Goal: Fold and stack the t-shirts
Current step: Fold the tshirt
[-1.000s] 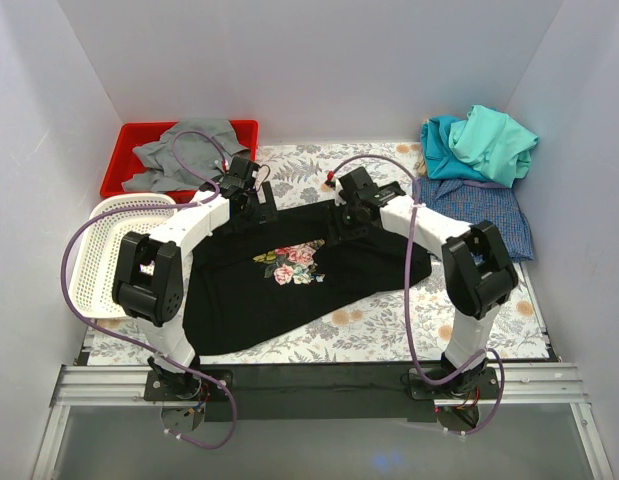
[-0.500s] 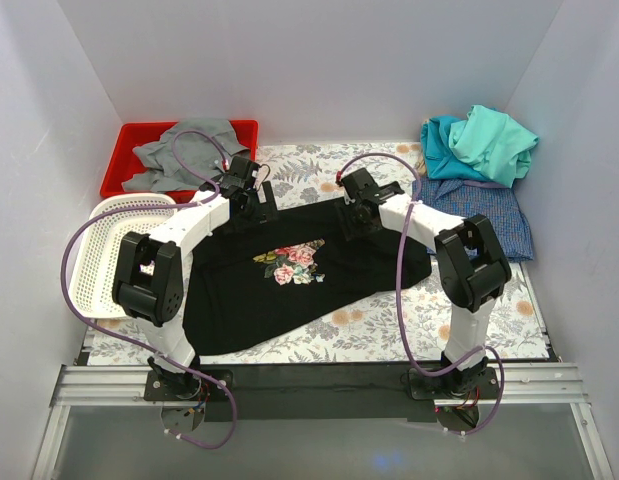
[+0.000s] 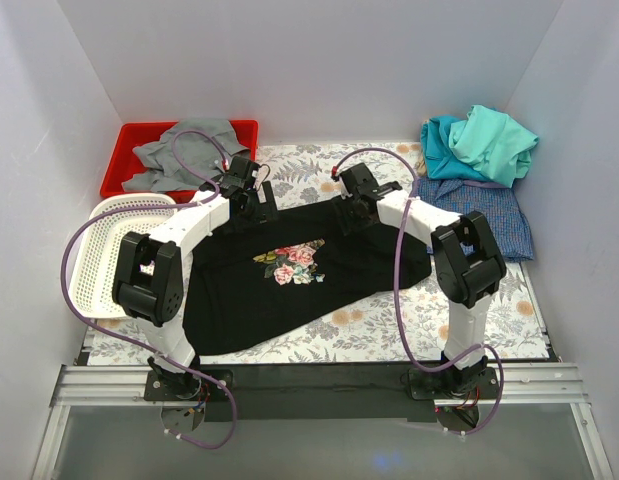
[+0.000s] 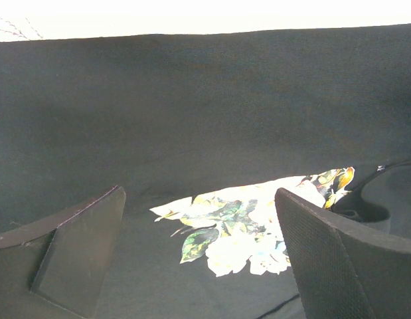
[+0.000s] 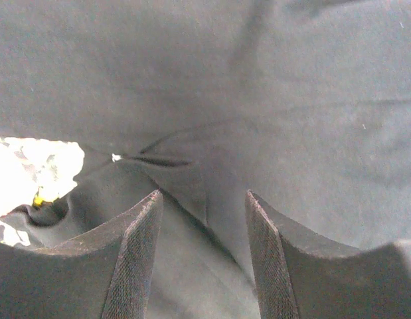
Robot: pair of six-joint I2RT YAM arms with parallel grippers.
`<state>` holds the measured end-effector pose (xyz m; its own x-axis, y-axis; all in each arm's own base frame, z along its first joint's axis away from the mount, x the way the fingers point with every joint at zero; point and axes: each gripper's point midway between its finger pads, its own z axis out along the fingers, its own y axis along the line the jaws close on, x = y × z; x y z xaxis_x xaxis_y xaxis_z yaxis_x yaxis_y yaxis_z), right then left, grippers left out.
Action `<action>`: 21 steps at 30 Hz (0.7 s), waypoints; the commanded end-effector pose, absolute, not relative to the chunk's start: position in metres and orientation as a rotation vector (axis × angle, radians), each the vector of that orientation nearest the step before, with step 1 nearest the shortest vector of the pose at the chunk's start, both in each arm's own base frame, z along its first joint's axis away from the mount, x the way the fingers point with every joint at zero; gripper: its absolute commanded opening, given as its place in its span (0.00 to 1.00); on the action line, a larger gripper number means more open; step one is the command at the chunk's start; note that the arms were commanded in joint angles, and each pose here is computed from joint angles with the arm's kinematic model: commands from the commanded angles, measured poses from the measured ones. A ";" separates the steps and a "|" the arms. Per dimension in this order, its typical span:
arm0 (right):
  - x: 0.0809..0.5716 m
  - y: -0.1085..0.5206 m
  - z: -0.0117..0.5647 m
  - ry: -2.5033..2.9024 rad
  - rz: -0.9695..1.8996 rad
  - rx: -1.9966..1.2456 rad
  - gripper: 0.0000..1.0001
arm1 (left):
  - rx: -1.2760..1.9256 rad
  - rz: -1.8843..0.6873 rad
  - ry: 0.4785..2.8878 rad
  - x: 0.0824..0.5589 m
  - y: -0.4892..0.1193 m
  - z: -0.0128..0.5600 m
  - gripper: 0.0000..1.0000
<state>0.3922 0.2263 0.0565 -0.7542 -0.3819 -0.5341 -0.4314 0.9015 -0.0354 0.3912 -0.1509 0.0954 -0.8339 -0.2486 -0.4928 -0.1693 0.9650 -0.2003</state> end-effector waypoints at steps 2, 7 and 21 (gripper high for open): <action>0.411 0.241 0.060 2.465 0.185 -0.613 0.57 | -0.303 -0.208 2.532 0.398 -0.149 0.109 0.95; 0.415 0.250 0.055 2.458 0.226 -0.641 0.52 | -0.310 -0.213 2.533 0.399 -0.149 0.108 0.96; 0.404 0.235 0.084 2.388 0.206 -0.606 0.09 | -0.307 -0.213 2.540 0.399 -0.150 0.105 0.96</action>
